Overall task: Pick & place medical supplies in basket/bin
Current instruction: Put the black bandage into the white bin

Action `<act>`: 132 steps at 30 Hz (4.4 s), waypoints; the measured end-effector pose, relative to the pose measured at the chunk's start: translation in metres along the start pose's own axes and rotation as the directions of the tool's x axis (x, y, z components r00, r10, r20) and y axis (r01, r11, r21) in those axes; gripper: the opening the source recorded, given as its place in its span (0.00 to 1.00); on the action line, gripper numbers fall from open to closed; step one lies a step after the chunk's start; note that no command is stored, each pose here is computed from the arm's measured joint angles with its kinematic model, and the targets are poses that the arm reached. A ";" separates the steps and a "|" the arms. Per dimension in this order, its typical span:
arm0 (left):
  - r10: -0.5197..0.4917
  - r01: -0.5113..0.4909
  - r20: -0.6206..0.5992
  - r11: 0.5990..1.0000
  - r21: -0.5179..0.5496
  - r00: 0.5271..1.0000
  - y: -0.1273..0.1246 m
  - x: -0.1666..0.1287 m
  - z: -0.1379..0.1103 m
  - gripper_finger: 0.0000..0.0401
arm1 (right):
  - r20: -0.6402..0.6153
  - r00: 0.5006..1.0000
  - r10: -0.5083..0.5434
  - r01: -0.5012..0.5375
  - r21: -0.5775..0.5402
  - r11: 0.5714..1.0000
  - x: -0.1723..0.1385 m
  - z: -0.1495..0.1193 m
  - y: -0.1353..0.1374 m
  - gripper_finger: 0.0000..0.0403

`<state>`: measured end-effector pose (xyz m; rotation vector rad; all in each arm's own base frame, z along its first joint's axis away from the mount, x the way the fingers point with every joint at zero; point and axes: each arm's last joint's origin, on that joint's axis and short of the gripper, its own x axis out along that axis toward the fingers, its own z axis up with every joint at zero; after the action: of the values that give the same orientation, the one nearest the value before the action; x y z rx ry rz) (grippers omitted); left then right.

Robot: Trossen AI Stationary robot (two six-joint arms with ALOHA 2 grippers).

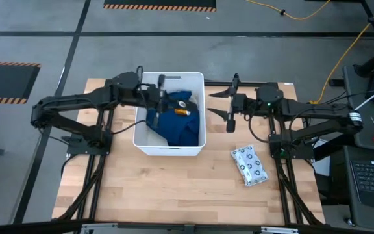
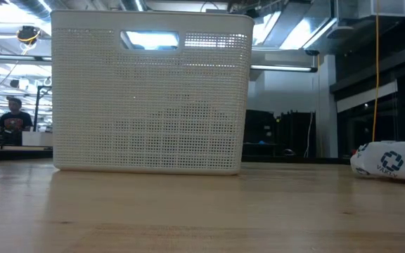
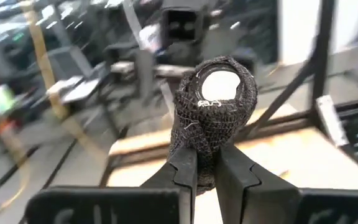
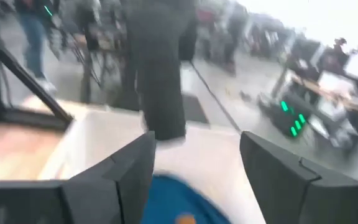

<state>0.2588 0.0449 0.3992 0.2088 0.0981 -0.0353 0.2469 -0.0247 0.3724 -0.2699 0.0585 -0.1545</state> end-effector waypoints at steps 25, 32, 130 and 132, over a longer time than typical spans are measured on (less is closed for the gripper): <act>0.236 -0.436 -0.690 0.891 -0.127 0.684 -0.013 -0.040 -0.054 0.07 | -0.339 0.939 -0.062 0.133 0.191 0.973 -0.013 -0.076 0.019 0.02; 0.142 -0.380 -0.811 0.919 -0.105 0.567 -0.016 -0.019 -0.080 0.07 | -0.266 0.961 -0.080 0.125 0.158 0.980 -0.013 -0.105 0.027 0.02; 0.098 -0.140 -0.917 0.989 0.047 0.387 -0.039 0.023 -0.157 0.42 | -0.224 0.971 -0.084 0.117 0.138 0.984 -0.015 -0.122 0.032 0.02; 0.080 -0.140 -0.912 0.990 0.025 0.401 -0.040 0.021 -0.154 0.45 | -0.225 0.971 -0.085 0.118 0.138 0.983 -0.015 -0.122 0.032 0.02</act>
<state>0.2633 0.0379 0.2387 0.1547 1.2274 0.2320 0.2267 -0.0236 0.2472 -0.1044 0.2505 -0.2888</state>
